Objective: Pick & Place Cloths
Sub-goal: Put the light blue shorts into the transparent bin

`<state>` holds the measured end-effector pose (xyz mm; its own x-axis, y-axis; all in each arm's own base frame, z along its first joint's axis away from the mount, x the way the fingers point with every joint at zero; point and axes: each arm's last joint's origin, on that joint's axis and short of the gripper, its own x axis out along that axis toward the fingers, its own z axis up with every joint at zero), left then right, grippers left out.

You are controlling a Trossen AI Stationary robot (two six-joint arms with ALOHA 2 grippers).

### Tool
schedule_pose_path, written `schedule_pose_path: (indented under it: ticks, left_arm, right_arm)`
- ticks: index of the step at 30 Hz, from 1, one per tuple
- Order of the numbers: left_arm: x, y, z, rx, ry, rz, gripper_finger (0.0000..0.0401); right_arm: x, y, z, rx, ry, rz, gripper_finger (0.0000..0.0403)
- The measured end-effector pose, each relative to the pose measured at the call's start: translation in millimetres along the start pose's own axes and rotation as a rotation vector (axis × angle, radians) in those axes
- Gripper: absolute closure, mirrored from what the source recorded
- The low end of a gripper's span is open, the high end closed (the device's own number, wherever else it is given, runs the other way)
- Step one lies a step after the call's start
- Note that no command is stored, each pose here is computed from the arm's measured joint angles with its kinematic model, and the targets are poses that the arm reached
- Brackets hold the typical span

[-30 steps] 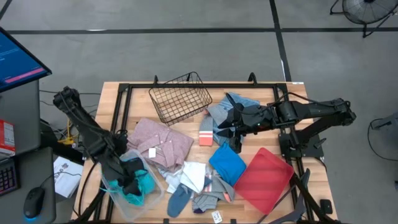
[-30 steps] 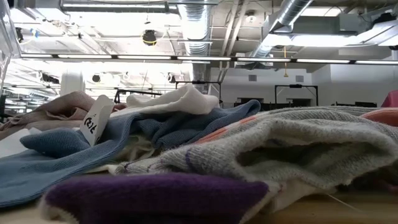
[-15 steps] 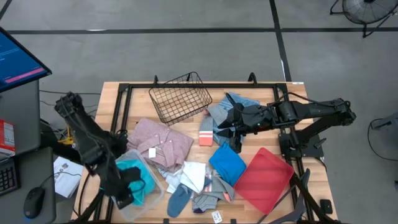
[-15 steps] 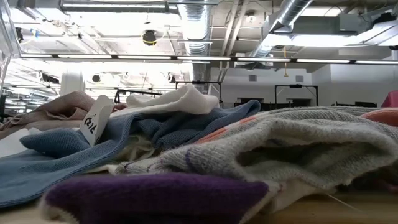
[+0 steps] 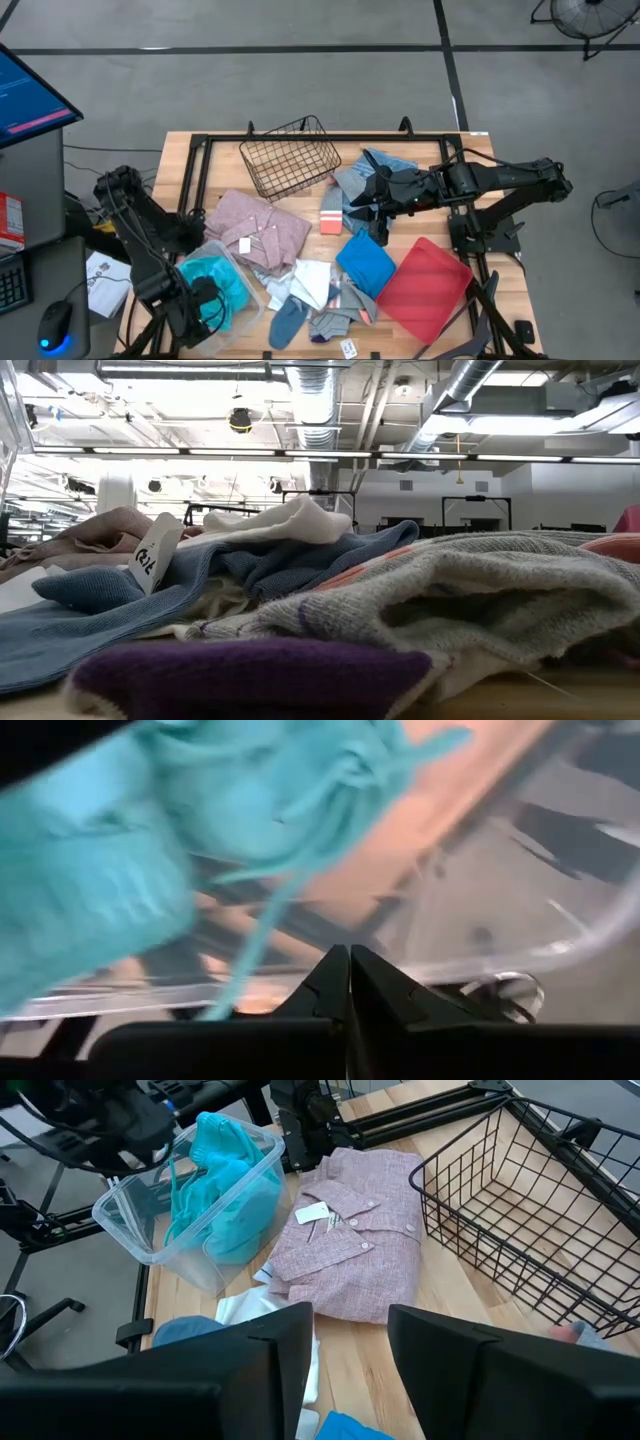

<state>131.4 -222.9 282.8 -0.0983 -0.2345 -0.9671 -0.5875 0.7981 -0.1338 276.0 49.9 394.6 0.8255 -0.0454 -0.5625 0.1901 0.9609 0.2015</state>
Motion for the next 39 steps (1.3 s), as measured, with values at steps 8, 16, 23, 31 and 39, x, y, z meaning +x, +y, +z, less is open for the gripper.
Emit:
schedule_pose_path:
  ticks: [8,16,23,31,39]
  left_arm:
    - [12,8,4,-0.029,-0.016,0.077,0.0401]
    - [32,19,12,-0.052,-0.051,0.144,0.0401]
    - [49,18,34,-0.085,-0.171,0.062,0.0401]
    - [86,30,43,-0.075,-0.181,0.025,0.0401]
    - [110,29,51,0.046,-0.243,-0.133,0.0401]
  right_arm:
    - [0,0,0,0.0,0.0,0.0,0.0272]
    - [0,0,-1,-0.001,0.006,-0.002,0.0272]
    - [0,-2,0,0.003,0.003,-0.008,0.0272]
    - [1,-4,1,0.007,0.001,-0.013,0.0272]
    - [1,-4,1,0.005,0.001,-0.013,0.0272]
